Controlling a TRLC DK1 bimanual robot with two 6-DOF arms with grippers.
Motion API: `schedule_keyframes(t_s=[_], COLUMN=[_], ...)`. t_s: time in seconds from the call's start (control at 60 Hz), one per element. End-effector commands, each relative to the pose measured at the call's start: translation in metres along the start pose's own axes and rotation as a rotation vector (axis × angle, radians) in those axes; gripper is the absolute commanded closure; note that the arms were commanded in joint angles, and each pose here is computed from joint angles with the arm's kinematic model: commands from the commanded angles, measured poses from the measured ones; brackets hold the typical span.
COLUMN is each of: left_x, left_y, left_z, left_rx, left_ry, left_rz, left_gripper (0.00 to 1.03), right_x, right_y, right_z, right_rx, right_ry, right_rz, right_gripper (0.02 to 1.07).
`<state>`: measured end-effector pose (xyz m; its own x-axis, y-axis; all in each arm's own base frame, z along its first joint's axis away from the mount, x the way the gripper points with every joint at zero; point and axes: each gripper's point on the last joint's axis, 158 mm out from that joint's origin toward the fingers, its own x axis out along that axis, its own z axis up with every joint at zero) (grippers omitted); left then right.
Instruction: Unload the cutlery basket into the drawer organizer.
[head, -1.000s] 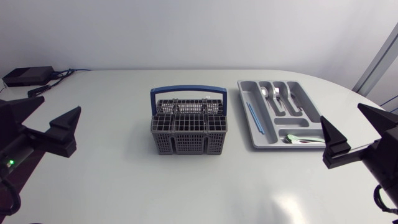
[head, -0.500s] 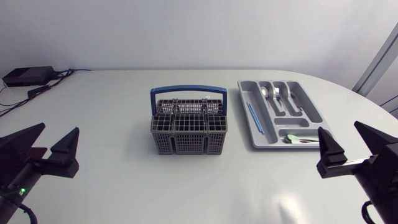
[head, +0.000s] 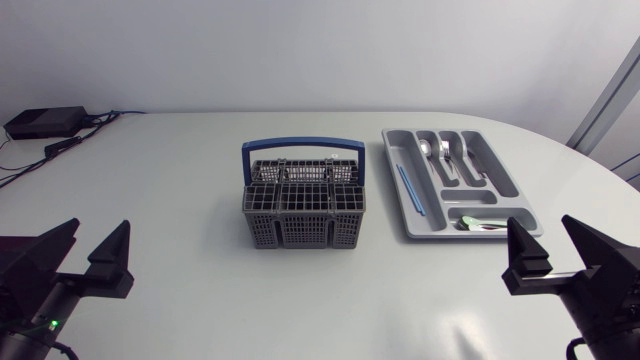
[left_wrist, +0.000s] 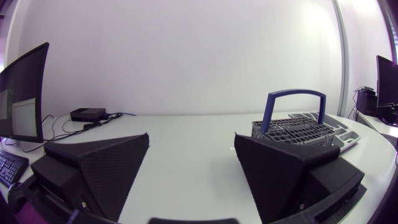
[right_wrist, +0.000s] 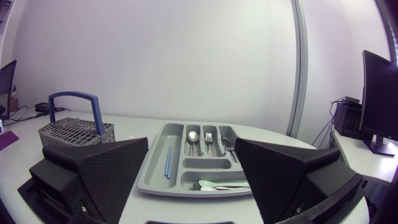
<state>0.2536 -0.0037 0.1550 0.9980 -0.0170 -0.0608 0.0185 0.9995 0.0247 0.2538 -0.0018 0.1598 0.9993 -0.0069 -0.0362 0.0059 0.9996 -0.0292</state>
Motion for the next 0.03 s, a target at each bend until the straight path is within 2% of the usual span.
schedule_keyframes(t_s=[0.0,0.017], left_x=[0.0008,0.0008], left_y=[0.0004,0.0004], left_z=[-0.0049,-0.0049], left_rx=[-0.026,-0.026], left_ry=[0.000,0.000], left_rz=[0.000,0.000], left_gripper=[0.04,0.04], right_x=[0.0010,0.0010], right_y=[0.0002,0.0002], right_z=[-0.0107,-0.0107], right_rx=[0.029,0.029], right_ry=[0.021,0.021], right_rz=[-0.003,-0.003], right_gripper=[0.06,0.06])
